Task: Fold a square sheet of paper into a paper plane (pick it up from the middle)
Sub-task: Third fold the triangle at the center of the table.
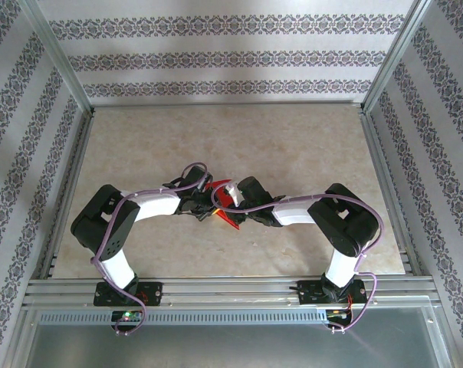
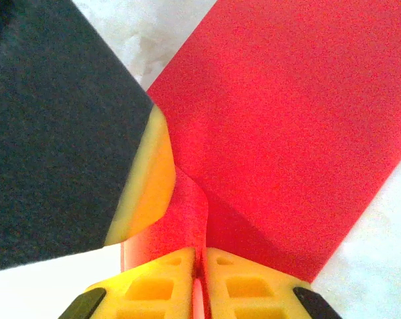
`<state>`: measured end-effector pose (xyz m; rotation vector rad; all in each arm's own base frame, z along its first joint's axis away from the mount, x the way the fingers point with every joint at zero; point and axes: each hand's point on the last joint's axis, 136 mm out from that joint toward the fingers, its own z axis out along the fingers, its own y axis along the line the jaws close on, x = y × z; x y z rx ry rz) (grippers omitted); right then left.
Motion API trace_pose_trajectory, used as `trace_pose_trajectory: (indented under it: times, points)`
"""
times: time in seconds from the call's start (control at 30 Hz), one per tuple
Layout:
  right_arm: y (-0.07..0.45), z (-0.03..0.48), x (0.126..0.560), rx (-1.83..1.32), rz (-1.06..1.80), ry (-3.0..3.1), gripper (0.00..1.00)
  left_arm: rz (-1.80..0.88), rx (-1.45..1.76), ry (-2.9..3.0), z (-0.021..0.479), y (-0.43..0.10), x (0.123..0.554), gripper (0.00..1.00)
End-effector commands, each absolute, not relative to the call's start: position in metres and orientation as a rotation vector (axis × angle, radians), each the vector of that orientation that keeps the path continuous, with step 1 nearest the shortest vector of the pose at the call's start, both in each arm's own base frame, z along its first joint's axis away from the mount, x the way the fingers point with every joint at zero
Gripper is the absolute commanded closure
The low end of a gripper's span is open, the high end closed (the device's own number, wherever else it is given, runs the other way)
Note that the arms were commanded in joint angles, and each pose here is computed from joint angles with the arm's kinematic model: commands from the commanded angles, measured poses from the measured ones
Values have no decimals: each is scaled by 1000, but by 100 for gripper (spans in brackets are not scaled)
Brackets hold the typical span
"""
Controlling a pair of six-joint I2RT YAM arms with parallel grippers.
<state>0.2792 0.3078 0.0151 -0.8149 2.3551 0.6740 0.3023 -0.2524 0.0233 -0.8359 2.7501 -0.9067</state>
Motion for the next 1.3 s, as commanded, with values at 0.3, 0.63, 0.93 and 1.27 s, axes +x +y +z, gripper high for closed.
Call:
trace_pose_trajectory:
  times: [0.3,0.63,0.93,1.27]
  points:
    - [291,-15,269,-792,619,2501,87,-869,-847,2768,12,-249,293,94]
    - [292,-11,271,-773,622,2496,85,-826,-862,2790,0,-241,283,94]
    - [298,35,288,-637,741,2436,70,-757,-873,2820,-13,-230,272,96]
    - [278,108,294,-403,894,2393,46,-745,-872,2818,-15,-228,272,96]
